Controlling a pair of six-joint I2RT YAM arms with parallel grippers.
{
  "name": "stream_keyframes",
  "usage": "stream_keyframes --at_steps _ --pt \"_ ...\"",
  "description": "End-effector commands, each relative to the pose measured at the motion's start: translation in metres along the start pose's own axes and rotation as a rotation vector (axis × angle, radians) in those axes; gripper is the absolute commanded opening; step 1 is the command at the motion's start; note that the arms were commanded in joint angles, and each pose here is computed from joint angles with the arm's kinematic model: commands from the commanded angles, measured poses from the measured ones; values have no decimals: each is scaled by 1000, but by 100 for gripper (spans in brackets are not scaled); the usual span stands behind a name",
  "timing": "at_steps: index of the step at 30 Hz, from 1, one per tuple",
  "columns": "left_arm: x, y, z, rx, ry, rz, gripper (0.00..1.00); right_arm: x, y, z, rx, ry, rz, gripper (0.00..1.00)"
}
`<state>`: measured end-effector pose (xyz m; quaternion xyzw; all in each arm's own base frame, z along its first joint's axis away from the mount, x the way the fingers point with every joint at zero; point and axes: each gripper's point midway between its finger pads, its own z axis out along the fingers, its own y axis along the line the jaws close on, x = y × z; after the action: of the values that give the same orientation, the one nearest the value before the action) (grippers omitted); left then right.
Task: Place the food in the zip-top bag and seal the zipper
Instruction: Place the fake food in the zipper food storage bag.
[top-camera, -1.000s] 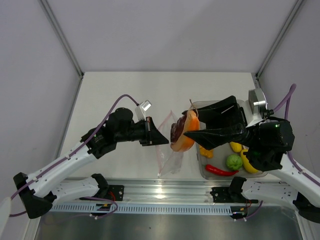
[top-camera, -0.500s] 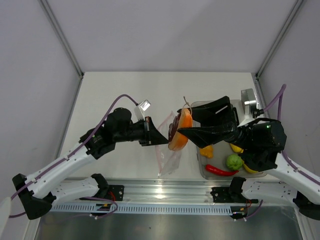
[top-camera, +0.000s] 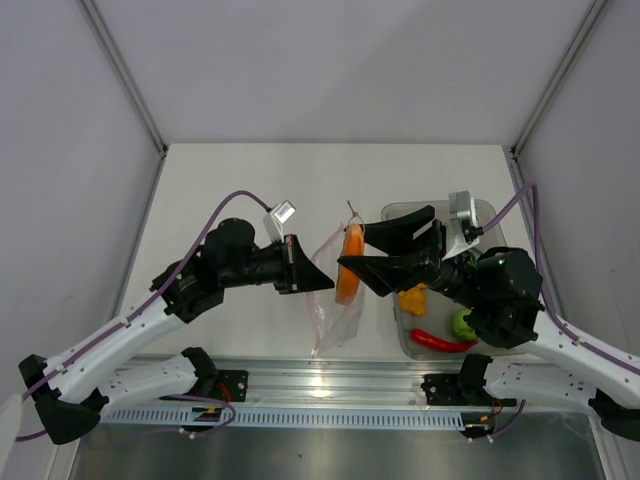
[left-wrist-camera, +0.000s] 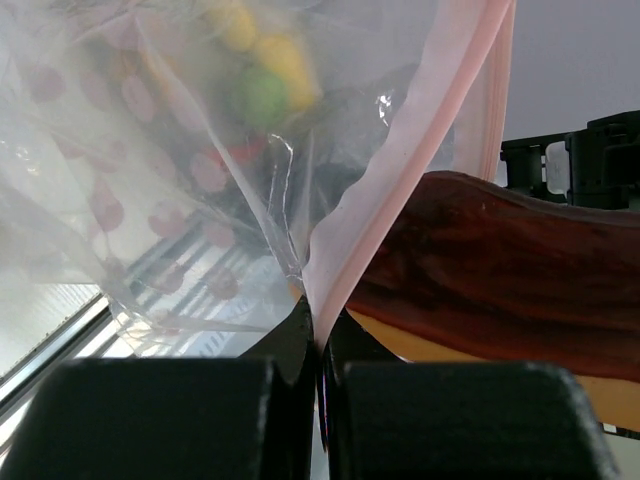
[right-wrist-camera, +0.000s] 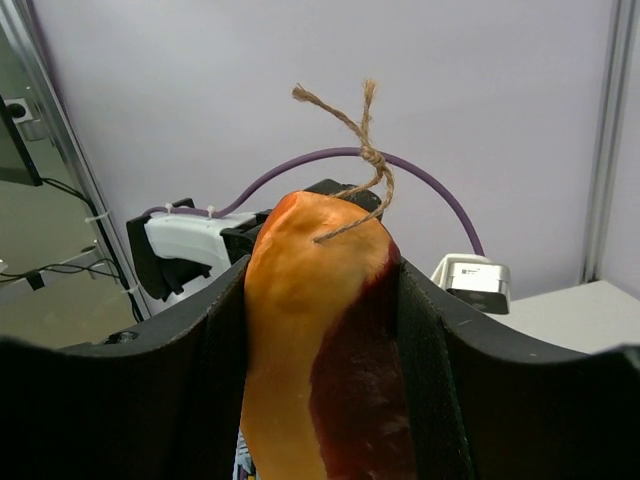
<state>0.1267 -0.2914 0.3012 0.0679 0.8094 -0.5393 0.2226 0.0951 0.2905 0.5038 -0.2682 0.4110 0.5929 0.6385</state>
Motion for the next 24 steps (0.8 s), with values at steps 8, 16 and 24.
stream_keyframes --at_steps 8,16,24 --pt "-8 -11 -6 56 -47 -11 1 -22 3 -18 25 -59 -15 74" --pt "-8 -32 -10 160 -42 -16 1 -12 -5 -20 66 -26 -16 100" --pt "-9 -32 -16 151 -62 -11 1 -32 -34 -33 271 -25 -27 99"
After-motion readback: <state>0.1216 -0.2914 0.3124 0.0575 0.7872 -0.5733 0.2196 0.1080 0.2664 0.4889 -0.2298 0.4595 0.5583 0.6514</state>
